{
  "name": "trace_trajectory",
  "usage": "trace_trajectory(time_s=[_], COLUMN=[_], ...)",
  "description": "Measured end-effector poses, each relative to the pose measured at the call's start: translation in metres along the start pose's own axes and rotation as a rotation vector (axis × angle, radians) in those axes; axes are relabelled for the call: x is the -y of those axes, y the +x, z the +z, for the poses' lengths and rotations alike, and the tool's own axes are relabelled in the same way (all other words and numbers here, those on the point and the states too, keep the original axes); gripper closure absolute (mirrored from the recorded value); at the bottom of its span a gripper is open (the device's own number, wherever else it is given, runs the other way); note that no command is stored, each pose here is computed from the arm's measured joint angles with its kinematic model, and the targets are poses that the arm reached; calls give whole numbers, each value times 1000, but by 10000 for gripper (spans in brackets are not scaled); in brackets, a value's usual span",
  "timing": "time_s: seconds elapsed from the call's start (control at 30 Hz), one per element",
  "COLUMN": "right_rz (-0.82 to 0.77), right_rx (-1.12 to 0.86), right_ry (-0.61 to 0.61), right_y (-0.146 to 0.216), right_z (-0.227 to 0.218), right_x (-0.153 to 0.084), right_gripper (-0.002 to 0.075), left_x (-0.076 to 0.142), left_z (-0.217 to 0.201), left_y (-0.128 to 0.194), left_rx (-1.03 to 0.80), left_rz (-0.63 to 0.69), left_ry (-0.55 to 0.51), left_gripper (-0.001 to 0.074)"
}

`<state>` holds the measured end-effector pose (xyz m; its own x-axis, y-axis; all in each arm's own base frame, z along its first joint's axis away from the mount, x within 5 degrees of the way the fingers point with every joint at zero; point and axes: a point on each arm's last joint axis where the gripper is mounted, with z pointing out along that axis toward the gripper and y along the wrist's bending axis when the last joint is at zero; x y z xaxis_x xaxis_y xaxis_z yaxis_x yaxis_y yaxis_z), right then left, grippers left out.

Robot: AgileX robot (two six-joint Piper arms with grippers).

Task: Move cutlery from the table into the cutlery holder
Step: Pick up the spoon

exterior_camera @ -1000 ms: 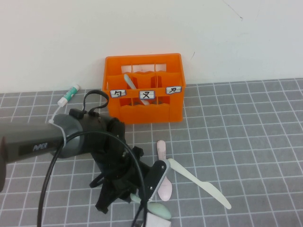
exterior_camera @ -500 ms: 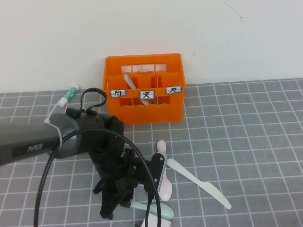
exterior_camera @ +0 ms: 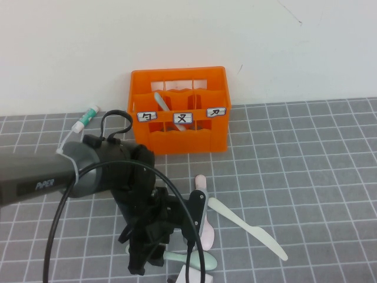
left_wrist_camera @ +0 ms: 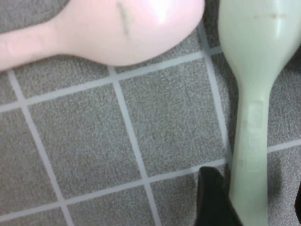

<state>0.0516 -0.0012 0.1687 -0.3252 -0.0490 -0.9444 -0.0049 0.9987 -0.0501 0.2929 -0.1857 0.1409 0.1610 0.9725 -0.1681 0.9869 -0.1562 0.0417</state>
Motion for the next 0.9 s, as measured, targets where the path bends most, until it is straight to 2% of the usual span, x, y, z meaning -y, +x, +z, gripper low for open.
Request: trace_trajectory(time_s=[0.17, 0.33, 0.43, 0.5, 0.53, 0.77, 0.9], right_rz=[0, 0, 0, 0, 0, 0, 0], right_rx=[0, 0, 0, 0, 0, 0, 0], right_ry=[0, 0, 0, 0, 0, 0, 0], right_y=[0, 0, 0, 0, 0, 0, 0], right_z=[0, 0, 0, 0, 0, 0, 0], right_x=[0, 0, 0, 0, 0, 0, 0], right_gripper=[729, 729, 729, 729, 729, 729, 729], left_x=[0, 0, -1, -1, -1, 5, 7], left_z=[6, 9, 9, 9, 9, 0, -34], left_y=[2, 3, 3, 4, 4, 5, 0], left_rx=[-13, -30, -33, -37, -38, -48, -13], left_rz=[-66, -65, -61, -61, -63, -33, 7], left_ry=[14, 18, 14, 17, 20, 53, -38], left_gripper=[398, 405, 485, 591, 602, 601, 601])
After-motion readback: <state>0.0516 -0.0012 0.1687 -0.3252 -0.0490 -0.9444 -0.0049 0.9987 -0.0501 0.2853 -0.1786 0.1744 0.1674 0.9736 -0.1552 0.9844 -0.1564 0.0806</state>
